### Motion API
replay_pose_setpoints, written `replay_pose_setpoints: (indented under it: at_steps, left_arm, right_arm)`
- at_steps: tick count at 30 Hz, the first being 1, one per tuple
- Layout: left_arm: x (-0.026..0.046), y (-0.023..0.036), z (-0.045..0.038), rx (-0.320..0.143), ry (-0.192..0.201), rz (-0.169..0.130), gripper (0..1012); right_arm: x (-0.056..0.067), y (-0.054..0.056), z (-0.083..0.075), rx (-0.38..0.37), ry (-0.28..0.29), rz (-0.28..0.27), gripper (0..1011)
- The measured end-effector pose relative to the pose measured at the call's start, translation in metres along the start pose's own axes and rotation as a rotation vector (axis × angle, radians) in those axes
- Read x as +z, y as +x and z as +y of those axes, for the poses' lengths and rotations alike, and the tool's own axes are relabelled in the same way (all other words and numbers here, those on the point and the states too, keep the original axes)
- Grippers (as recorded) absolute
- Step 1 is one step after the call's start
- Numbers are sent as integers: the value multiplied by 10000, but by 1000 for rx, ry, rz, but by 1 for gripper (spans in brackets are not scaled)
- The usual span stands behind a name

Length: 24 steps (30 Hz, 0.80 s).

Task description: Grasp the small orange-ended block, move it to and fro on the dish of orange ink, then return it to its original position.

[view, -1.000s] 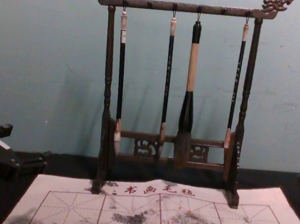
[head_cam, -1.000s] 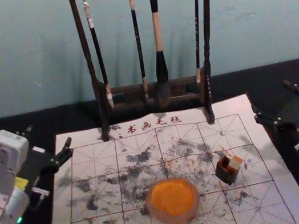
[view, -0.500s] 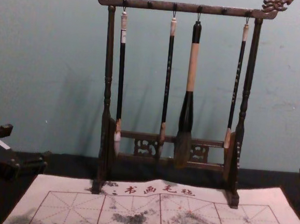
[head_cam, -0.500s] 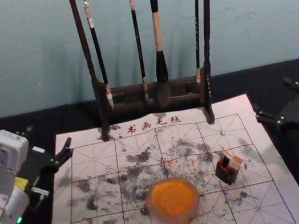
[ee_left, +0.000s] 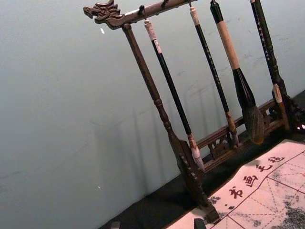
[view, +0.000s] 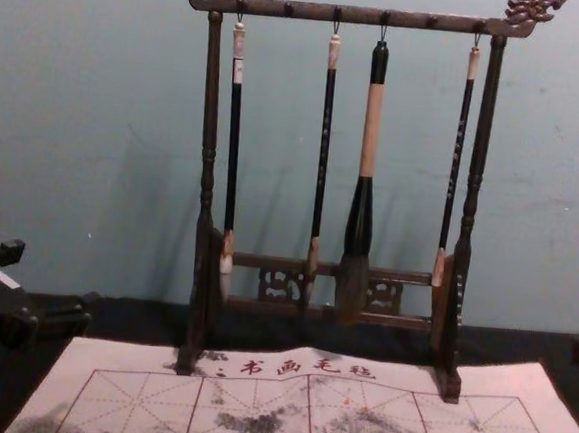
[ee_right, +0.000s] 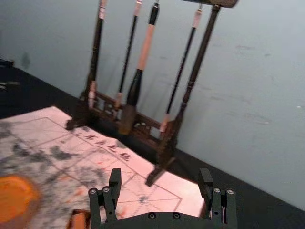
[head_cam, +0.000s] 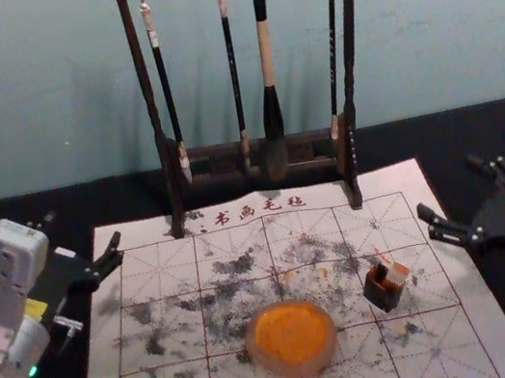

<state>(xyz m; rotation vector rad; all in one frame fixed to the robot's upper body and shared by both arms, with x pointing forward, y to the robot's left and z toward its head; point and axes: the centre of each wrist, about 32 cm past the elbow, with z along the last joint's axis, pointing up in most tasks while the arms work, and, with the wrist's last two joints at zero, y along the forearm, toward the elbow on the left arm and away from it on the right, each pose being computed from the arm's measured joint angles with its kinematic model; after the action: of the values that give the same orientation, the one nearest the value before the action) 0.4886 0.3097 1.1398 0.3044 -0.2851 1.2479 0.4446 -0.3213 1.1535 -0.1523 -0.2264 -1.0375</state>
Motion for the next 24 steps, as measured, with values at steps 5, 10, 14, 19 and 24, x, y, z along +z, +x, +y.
replay_pose_setpoints:
  at_steps: [5,10,14,19,24]
  left_arm:
    - [0,0,0,0,0,0,1001]
    - [0,0,0,0,0,0,1001]
    - [0,0,0,0,0,0,1001]
    - [0,0,0,0,0,0,1001]
    - [0,0,0,0,0,0,1002]
  right_arm:
    - [18,-68,-80,45,-1,25,1003]
    - [-5,-101,-161,106,-25,48,1003]
    - [-27,-103,-195,150,-46,60,1003]
    - [-67,-104,-219,199,-80,69,1002]
    - [-94,-95,-212,232,-111,74,1003]
